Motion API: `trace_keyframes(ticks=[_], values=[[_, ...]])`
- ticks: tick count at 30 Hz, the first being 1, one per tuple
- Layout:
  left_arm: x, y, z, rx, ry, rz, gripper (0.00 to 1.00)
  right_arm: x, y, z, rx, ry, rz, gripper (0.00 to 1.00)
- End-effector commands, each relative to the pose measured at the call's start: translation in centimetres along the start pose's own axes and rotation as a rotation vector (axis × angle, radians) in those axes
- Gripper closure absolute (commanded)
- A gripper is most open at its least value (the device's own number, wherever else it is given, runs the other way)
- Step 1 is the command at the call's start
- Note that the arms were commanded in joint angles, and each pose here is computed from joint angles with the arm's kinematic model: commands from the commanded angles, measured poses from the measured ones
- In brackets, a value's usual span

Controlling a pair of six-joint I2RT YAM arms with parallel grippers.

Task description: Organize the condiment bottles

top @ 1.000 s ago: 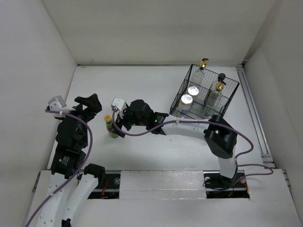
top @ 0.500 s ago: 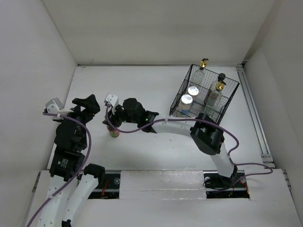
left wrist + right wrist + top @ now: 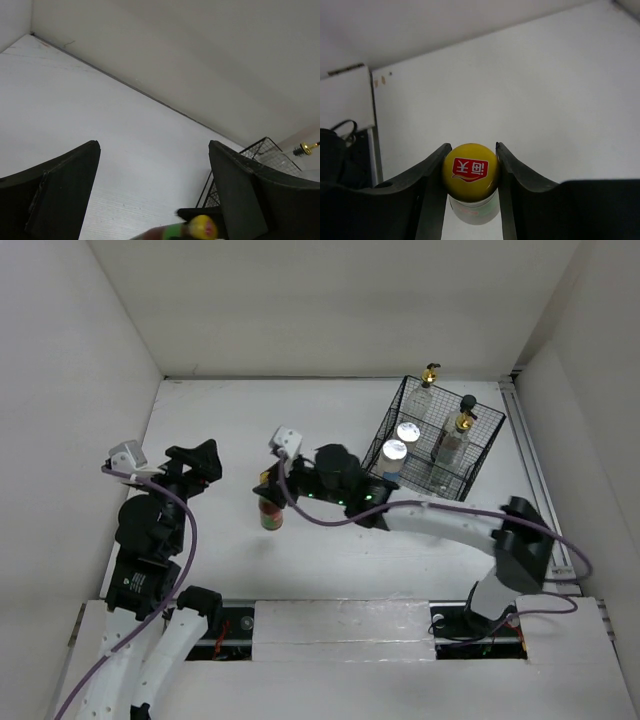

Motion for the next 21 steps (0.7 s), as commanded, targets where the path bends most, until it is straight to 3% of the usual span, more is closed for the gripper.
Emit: trace_keyframes(ticks=[1,2,6,12,21], values=[[-0.7,-0.9,-1.8,-0.051,-0.127,0.068,0.14,8.8,14.2,-4.2,0.047,-0.203,-0.409,0.77],[-1.3,-1.7,-1.9,-0.068,-0.136,0.108,0.14,12.0,16.3,-4.3,0.059,-0.241,-0.455,0.77],[-2.5,-4.6,-2.8,-0.114,-0.213,0.278,0.11,19.3,15.2,-6.7,0.029,-0.478,-0.363,0.77],[-3.0,-5.1,-3.0,-0.118,-0.214,0.316,0.08,29.3,15.3,-8.9,0.007,-0.714,-0.354,0.78],[-3.2,-5.7,-2.7,-0.121,-0.207,0.337,0.07,34.6,11.8,-11.6,-0.043,-0.984,-0.163,0.78]])
Point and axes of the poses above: each gripper's point midway between its finger pads, its own x axis back along the fingers, its own z axis along the line the jaws close on, y = z × x, the point moved 5 cm from there along x, back along the fingers, and after that the axes turned 12 degrees about x, right-handed, at the moved point
